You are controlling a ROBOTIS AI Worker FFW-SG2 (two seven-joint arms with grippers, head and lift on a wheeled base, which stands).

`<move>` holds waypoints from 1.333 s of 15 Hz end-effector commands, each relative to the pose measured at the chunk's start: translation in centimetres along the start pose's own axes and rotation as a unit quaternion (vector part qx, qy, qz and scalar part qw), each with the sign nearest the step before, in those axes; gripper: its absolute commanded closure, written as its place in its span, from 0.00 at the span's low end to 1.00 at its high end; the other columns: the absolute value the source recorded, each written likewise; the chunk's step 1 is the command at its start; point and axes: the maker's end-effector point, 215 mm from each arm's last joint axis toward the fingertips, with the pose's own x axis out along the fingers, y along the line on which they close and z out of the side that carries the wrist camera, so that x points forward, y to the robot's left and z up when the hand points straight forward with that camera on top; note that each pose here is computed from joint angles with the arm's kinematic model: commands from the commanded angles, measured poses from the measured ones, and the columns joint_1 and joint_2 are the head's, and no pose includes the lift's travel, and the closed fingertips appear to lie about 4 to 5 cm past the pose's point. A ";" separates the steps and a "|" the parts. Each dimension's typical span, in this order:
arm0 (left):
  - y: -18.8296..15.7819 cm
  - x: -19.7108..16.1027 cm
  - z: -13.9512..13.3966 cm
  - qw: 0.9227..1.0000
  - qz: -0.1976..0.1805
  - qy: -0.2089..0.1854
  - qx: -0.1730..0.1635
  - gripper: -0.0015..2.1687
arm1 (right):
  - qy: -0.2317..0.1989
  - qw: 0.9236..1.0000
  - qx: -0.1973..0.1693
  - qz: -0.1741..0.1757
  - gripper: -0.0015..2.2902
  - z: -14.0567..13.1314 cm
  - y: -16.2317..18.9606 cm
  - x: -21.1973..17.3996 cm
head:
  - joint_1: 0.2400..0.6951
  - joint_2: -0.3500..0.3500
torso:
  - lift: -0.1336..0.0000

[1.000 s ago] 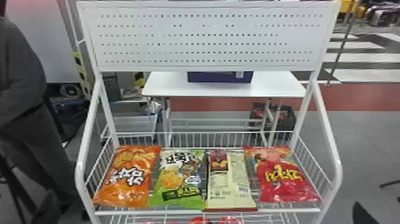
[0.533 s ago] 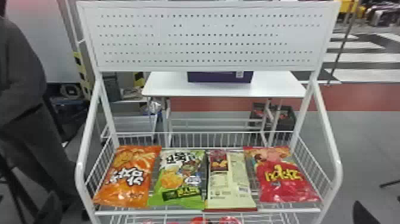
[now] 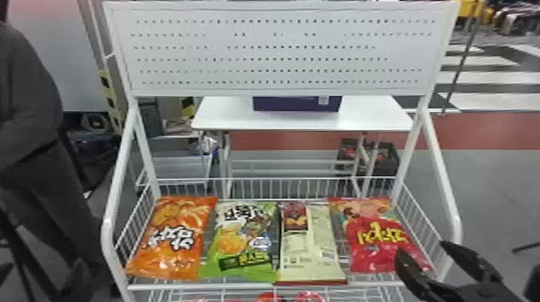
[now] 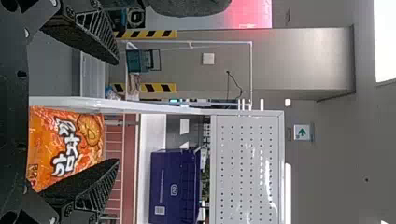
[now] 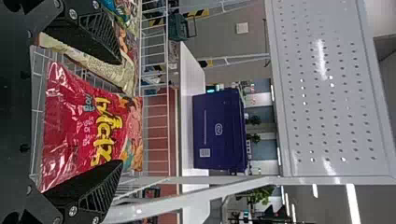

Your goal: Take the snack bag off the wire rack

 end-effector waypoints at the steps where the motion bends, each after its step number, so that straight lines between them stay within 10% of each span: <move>1: 0.1 0.0 0.0 1.000 0.001 -0.001 0.001 0.07 | 0.011 1.000 -0.016 -0.002 0.07 -1.4 1.0 4.7 | 0.57 0.50 | 1.00; 13: 0.6 0.6 -0.8 1.000 -0.001 0.000 0.008 0.07 | 0.072 0.995 -0.046 -0.049 0.10 -7.3 -2.1 15.9 | 0.57 0.50 | 1.00; 15: 0.7 1.0 -0.8 1.000 0.000 -0.002 0.007 0.07 | 0.078 0.995 -0.046 -0.050 0.36 -7.7 -2.4 16.0 | 0.57 0.50 | 1.00; 17: 0.8 1.6 -1.3 1.000 0.002 0.000 0.006 0.07 | 0.075 0.995 -0.039 -0.049 0.89 -7.3 -2.3 15.8 | 0.57 0.50 | 1.00; 20: 0.8 1.8 -1.2 1.000 0.002 -0.001 0.005 0.07 | 0.076 0.996 -0.033 -0.045 0.96 -6.7 -2.2 16.0 | 0.57 0.50 | 1.00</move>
